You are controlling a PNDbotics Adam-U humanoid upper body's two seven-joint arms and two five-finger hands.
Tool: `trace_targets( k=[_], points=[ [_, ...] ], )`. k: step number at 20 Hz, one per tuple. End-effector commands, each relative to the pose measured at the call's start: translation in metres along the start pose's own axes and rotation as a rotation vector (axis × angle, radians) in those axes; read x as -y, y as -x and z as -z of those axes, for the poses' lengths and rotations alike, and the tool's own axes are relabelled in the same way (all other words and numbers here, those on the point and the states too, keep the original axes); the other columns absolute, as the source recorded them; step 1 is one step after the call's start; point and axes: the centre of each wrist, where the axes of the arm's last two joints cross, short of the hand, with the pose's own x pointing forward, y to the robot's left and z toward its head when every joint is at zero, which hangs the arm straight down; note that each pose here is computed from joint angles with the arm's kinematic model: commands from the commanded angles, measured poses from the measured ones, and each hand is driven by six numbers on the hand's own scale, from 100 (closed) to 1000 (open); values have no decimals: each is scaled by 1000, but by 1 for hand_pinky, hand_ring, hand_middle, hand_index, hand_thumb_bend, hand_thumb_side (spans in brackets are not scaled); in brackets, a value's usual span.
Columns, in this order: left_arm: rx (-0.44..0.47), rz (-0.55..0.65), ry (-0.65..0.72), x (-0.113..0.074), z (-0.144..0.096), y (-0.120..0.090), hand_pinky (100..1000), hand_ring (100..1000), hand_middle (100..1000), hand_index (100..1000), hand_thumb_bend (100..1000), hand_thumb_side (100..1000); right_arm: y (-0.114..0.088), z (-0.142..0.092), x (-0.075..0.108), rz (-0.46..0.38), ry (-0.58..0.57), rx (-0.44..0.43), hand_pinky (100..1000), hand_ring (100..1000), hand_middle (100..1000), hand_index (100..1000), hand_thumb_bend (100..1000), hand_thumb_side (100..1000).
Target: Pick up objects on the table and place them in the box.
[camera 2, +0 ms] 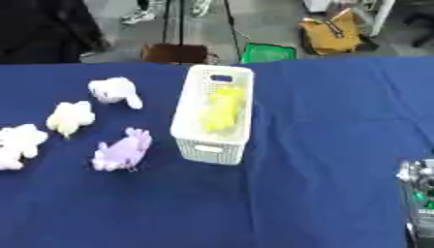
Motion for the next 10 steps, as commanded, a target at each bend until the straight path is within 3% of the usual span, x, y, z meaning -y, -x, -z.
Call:
trace_targets(
  k=[1, 10],
  points=[
    [91, -87, -116, 1, 6, -3, 668, 648, 768, 831, 100, 807, -4, 7, 0, 12, 8, 27, 825, 873, 690, 756, 100, 973],
    [91, -83, -110, 0, 6, -3, 670, 648, 768, 832, 100, 801, -4, 7, -1, 18, 7, 29, 825, 872, 690, 757, 100, 975]
  ],
)
